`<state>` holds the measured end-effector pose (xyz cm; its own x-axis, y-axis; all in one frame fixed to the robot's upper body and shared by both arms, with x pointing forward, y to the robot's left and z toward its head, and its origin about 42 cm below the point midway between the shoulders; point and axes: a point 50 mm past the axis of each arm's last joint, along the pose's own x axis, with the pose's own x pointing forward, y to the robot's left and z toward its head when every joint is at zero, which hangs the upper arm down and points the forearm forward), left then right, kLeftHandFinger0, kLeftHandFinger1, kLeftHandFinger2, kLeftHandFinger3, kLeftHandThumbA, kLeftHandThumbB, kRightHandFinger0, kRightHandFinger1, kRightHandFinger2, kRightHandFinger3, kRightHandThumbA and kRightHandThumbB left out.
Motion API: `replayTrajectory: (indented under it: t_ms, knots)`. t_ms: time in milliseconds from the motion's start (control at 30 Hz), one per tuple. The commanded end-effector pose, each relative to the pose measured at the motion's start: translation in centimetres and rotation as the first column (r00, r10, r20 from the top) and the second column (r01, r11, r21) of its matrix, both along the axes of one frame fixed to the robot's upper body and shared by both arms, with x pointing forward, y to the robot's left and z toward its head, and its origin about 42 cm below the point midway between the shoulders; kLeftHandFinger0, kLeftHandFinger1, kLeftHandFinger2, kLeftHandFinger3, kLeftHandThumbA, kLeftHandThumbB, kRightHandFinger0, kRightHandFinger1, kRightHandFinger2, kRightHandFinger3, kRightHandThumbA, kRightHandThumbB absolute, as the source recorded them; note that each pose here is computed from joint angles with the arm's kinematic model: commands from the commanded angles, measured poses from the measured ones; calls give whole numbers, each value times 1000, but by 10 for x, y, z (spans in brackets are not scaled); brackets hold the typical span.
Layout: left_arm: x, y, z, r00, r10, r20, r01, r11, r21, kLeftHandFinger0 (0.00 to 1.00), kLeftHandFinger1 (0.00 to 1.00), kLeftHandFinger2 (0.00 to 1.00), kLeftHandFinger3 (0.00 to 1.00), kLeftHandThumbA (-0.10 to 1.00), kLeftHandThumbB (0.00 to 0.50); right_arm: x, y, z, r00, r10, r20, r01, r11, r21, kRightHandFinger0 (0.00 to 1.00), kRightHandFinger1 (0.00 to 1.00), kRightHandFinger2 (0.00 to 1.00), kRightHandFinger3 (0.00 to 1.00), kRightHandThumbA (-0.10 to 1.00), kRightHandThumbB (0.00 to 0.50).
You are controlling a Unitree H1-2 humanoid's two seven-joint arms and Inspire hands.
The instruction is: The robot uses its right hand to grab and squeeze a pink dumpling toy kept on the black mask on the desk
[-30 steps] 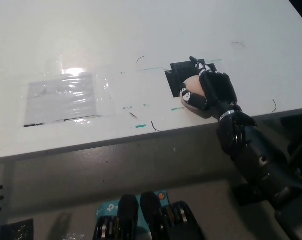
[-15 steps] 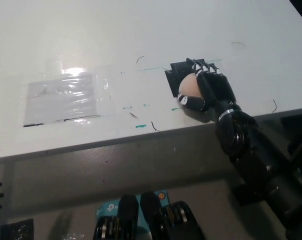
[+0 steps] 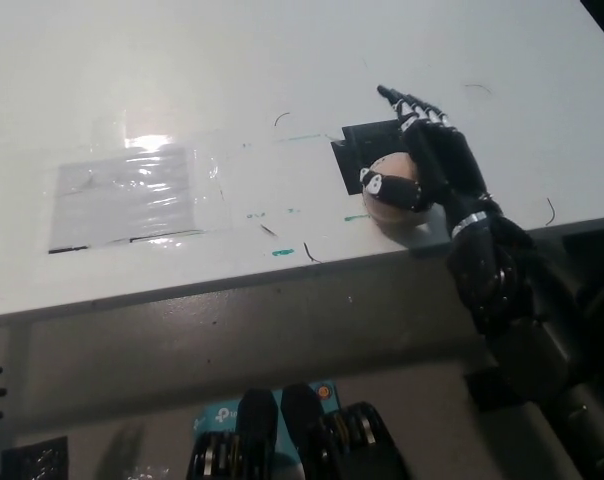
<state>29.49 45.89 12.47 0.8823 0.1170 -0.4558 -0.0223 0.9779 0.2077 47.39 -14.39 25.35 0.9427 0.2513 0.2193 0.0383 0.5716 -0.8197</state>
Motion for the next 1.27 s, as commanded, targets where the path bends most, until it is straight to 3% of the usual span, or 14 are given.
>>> replayTrajectory:
  t_ms: [0,67,233,300,400,467,533,633,800,900,967,1067,1100,1233]
  knots:
    - [2,9,17,1000,-3,29,2,1000,20,618,746,841,921,1000,143,-15,-27,14,1000,-8,23,7,999,48,1000,1000,1000,1000,561,322]
    - [2,9,17,1000,0,28,-1,1000,24,607,741,835,911,1000,144,-21,-34,11,999,-19,40,16,997,74,1000,1000,1000,1000,483,321]
    - [2,9,17,999,-2,33,1,1000,28,639,751,835,927,1000,130,-50,-66,4,986,-141,90,126,980,153,1000,1000,1000,1000,269,232]
    - [1,9,16,999,-2,33,1,999,32,635,747,830,927,1000,139,-59,-75,-1,981,-162,104,141,974,178,808,1000,1000,1000,213,207]
    - [1,7,17,999,15,33,-16,1000,17,614,741,828,923,1000,127,-79,-93,-22,979,-187,84,161,956,246,621,823,1000,1000,120,184]
    - [-1,6,17,999,10,30,-11,1000,27,585,735,829,927,1000,122,-85,-98,-29,976,-204,71,181,953,244,608,795,999,1000,146,177]
    - [1,7,15,1000,4,25,-4,1000,28,605,745,834,935,1000,127,-92,-104,-42,971,-234,54,212,941,263,599,738,921,1000,122,185]
    - [3,6,15,1000,3,30,-4,1000,28,619,737,843,924,1000,127,-96,-112,-56,968,-250,19,230,916,328,613,728,896,1000,28,174]
    - [2,4,12,999,-3,39,2,1000,21,596,718,807,893,1000,120,-94,-121,-75,959,-275,-73,276,843,461,585,694,827,989,5,154]
    - [0,3,11,999,-1,39,1,1000,9,622,740,819,926,1000,109,-86,-123,-82,946,-293,-136,319,783,533,370,466,640,929,-97,143]
    - [0,3,11,999,3,40,-3,1000,5,624,739,817,922,1000,109,-84,-123,-84,944,-289,-162,329,762,558,377,462,606,888,-99,133]
    - [-1,4,11,999,2,40,-3,1000,21,591,724,812,918,1000,113,-81,-126,-88,939,-285,-192,343,734,587,246,322,456,718,-74,122]
    - [-1,4,11,999,7,43,-8,1000,18,560,711,797,904,1000,112,-81,-127,-89,942,-277,-192,336,729,596,143,225,379,678,-65,125]
    - [0,4,10,999,7,43,-8,1000,20,553,715,798,913,1000,120,-79,-127,-89,943,-274,-191,333,721,607,52,139,298,645,-90,117]
